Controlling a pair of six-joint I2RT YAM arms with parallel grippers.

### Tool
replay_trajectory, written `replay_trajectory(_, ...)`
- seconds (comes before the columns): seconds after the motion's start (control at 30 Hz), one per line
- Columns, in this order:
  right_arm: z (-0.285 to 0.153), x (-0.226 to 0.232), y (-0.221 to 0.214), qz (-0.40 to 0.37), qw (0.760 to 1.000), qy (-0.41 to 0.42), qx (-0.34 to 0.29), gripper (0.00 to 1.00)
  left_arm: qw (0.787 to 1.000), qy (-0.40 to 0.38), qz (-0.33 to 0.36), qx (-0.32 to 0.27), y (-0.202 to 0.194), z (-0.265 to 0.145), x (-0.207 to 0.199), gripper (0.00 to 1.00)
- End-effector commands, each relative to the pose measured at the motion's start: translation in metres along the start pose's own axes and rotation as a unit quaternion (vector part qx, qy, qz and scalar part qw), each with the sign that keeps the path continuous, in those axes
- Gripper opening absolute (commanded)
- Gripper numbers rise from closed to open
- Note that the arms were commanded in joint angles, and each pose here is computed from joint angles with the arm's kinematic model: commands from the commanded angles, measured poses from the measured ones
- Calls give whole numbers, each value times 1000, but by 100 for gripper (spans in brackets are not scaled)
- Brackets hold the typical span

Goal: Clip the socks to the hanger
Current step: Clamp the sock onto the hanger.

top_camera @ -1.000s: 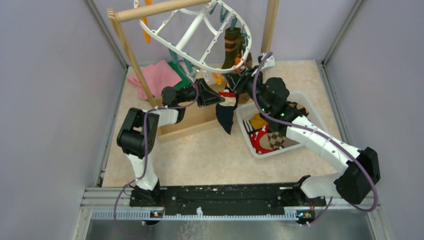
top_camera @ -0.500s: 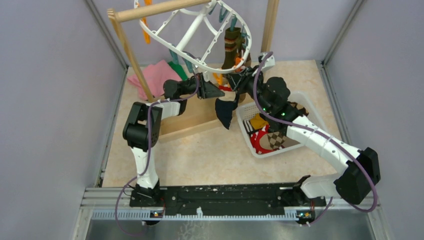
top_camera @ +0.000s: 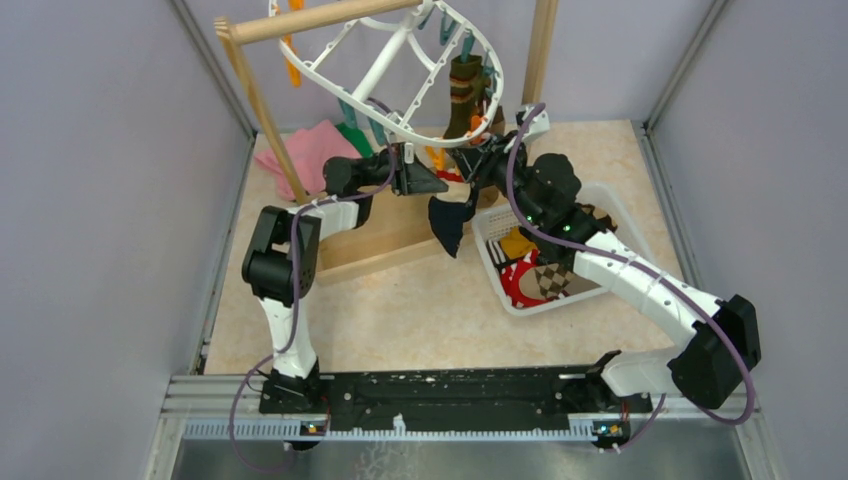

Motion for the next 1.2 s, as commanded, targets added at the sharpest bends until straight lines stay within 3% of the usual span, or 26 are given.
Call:
replay_trajectory(0.0, -5, 4, 24, -8, 999, 15, -48, 9, 981, -59, 186, 1, 17, 3, -55, 0)
replay_trajectory(1.17, -10, -4, 31, -19, 998, 7, -64, 9, 980, -59, 192, 8, 14, -1, -69, 0)
Point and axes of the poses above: each gripper's point midway between its finger pads, its own z axis out along the fingers, its own x axis along the line the jaws close on, y = z × x, the point moved 9 cm from there along -z, back along the fingers
